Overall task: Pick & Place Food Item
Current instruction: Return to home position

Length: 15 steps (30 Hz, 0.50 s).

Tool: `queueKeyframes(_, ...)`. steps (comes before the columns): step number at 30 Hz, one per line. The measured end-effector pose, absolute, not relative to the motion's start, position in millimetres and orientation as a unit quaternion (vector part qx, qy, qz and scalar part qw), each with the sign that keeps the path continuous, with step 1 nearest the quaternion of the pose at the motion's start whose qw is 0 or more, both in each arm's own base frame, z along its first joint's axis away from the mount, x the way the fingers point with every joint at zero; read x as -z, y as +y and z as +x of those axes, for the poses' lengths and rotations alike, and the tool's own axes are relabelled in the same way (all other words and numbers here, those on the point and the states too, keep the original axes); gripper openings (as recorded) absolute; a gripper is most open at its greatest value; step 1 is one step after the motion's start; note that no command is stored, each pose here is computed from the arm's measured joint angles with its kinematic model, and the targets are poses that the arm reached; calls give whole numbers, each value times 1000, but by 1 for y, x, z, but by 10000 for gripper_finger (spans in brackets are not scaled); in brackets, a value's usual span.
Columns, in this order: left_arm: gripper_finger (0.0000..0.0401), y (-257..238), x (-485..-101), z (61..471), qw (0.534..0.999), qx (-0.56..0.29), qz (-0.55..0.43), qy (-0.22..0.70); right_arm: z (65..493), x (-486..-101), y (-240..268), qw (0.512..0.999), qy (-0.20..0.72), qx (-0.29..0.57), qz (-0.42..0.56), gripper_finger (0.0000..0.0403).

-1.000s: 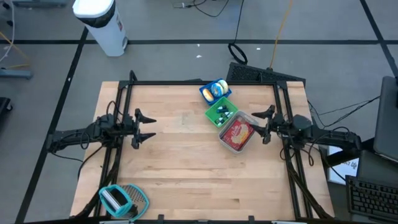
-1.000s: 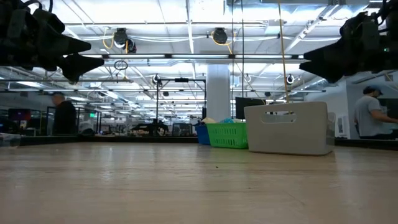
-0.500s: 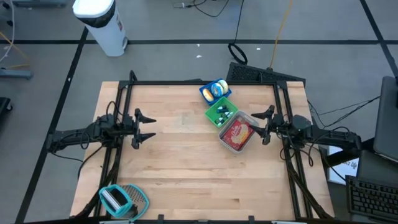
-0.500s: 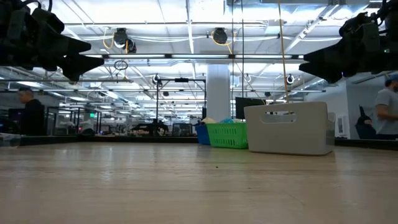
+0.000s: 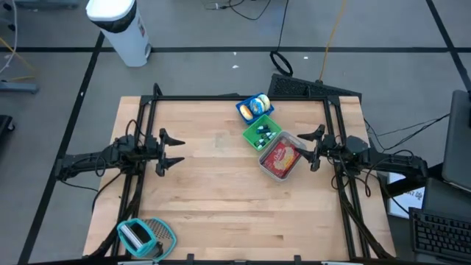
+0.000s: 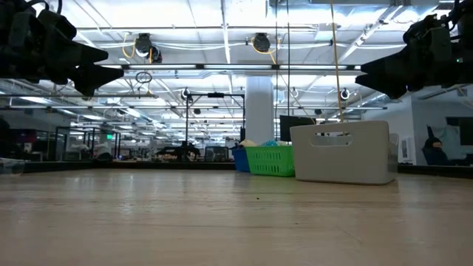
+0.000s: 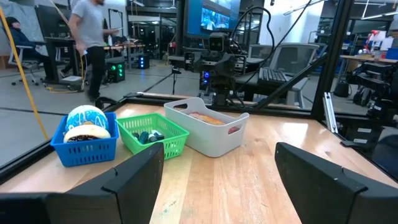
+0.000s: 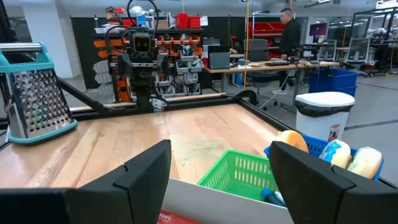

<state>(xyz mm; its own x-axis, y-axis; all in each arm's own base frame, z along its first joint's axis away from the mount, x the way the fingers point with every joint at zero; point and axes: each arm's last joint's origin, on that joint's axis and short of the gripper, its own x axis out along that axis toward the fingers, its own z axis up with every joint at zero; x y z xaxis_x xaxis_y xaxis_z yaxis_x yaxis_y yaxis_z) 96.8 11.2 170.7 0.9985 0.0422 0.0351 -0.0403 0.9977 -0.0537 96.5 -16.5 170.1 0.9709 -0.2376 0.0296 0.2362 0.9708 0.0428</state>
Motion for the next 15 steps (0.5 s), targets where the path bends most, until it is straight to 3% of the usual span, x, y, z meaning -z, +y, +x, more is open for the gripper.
queueKeyframes(15, 310, 11, -171, 97, 999, -21, -26, -18, 96, -170, -17, 992, -18, 120, 19, 262)
